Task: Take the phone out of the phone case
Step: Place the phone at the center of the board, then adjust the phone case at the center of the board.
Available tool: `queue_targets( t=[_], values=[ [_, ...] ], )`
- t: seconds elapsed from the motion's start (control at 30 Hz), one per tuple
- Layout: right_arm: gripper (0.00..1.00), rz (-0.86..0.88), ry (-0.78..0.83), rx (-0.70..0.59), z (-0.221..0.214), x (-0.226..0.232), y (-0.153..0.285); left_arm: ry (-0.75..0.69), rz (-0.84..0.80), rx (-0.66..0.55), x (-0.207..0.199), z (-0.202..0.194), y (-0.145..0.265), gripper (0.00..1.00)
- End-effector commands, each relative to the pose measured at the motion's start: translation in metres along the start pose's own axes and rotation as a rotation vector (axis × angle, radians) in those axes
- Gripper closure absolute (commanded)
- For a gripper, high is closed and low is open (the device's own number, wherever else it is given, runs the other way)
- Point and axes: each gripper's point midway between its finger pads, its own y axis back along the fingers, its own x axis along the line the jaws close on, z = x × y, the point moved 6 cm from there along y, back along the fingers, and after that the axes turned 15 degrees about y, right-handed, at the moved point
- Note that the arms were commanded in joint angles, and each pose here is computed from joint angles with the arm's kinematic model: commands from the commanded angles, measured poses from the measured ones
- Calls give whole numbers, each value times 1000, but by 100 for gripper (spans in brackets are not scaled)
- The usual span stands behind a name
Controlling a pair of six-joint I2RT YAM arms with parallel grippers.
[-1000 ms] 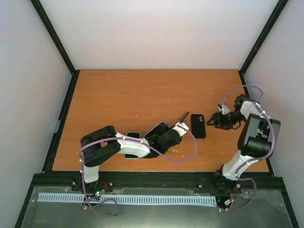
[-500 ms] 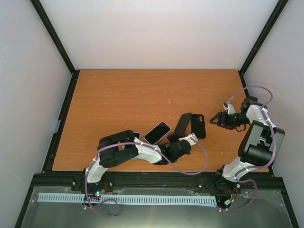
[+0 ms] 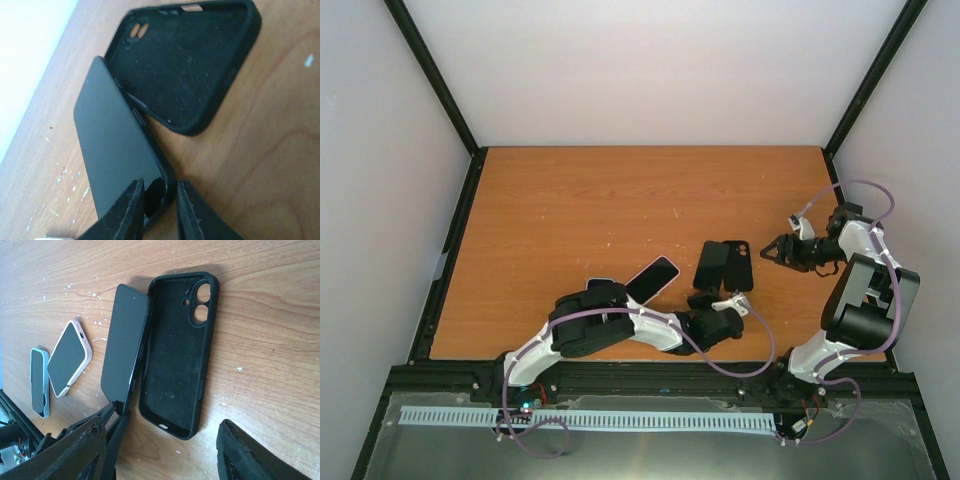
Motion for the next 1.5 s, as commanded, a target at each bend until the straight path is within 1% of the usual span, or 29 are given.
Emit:
queue_targets(
  t=[0.0,0.2,0.33,0.37,0.43,0.47,0.5,0.57,0.63,0.67,0.77,0.8,0.87,0.97,1.03,1.17,1.27,1.33,1.4,1.47],
  values=[
    [40,20,40,-34,7,0,3,9,-60,52,-21,-11,-4,75],
    [42,34,37,-31,8,-2,1,51,-132,77,-30,-13,-3,52],
    [42,47,33,-29,9,-3,0,109,-168,65,-23,-3,6,44],
    [42,49,35,-28,10,-2,0,127,-187,54,-19,3,12,42],
    [44,48,48,-40,16,-1,3,177,-230,17,-7,17,26,34],
    [44,45,56,-50,19,0,5,207,-267,-6,-1,26,34,30],
    [45,39,67,-64,24,1,9,229,-327,-18,4,32,43,28],
    [46,20,95,-79,31,6,12,297,-414,-14,18,43,57,24],
    [46,-8,137,-76,36,13,12,359,-502,-6,34,50,70,14],
    [47,-26,163,-69,39,16,10,391,-519,-3,45,51,74,12],
    [50,-65,243,-22,43,28,-8,490,-558,-18,84,51,93,11],
    [52,-78,263,-2,44,31,-16,535,-545,-22,98,53,95,11],
    [56,-103,289,33,44,33,-31,606,-505,9,122,42,94,11],
    [64,-149,278,67,45,29,-50,695,-422,27,152,24,94,12],
    [68,-174,256,85,45,23,-58,745,-389,36,164,12,96,11],
    [71,-241,265,146,39,8,-79,838,-340,79,176,-11,94,12],
    [75,-234,261,206,31,3,-97,866,-304,108,178,-24,91,12],
    [76,-255,262,232,27,1,-104,874,-279,134,178,-30,87,12],
    [75,-336,258,254,25,-5,-105,874,-254,155,177,-33,84,12],
    [76,-460,248,266,26,-14,-96,873,-238,168,177,-35,82,12]
  ],
)
